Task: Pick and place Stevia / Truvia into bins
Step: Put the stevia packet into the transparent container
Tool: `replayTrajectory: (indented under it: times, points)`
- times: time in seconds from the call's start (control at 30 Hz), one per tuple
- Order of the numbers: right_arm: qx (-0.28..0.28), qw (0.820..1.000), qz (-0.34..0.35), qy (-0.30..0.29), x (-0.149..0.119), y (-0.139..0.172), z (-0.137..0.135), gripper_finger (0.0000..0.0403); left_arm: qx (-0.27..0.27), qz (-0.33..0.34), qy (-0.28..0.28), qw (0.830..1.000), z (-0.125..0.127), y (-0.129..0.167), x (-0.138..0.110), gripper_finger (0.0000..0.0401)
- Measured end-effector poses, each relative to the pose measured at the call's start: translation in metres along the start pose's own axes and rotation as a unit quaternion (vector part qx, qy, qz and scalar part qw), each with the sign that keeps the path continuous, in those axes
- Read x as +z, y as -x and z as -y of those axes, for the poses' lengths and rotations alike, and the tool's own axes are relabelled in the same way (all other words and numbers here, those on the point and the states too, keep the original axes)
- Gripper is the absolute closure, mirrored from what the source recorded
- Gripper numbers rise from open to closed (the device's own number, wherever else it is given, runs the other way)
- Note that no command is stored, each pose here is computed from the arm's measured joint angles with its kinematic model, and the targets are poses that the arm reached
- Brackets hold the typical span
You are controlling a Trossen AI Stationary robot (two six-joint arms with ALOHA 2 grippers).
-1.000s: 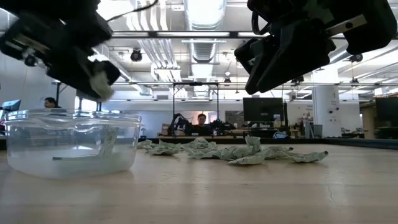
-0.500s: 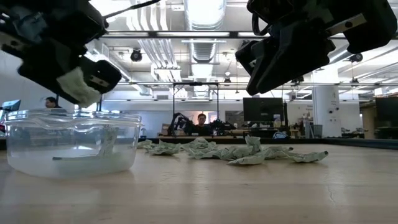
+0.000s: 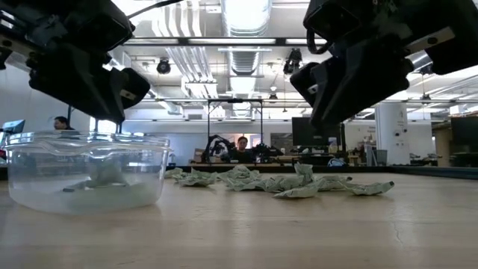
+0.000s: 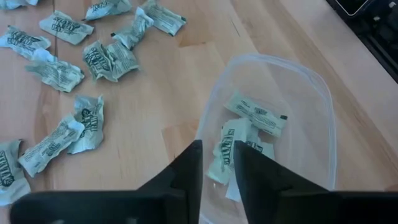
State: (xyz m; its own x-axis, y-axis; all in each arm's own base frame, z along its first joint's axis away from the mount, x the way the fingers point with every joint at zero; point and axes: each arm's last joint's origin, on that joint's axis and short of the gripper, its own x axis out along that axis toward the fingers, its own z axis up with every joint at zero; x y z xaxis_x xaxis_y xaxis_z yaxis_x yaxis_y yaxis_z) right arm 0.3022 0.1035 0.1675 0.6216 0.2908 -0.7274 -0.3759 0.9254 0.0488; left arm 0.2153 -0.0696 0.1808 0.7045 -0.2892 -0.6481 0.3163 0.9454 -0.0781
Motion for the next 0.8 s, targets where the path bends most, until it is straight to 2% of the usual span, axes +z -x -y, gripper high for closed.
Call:
replayTrajectory:
  times: [0.13, 0.23, 0.47, 0.8]
  points:
    - [0.046, 0.998, 0.043, 0.029, -0.001, -0.006, -0.002, 0.0330, 0.000, 0.003, 0.000, 1.000, 0.000, 0.001, 0.001, 0.0315]
    - [0.054, 0.996, 0.048, 0.050, -0.004, -0.017, -0.003, 0.0330, 0.000, 0.009, -0.001, 1.000, 0.000, 0.004, 0.002, 0.0315]
    - [0.037, 0.998, 0.017, 0.055, -0.011, -0.039, 0.002, 0.0330, -0.001, 0.032, -0.002, 0.999, 0.001, 0.015, 0.006, 0.0315]
    - [-0.006, 0.998, 0.016, 0.059, -0.010, -0.039, 0.006, 0.0303, -0.002, 0.065, -0.004, 0.998, 0.002, 0.032, 0.010, 0.0315]
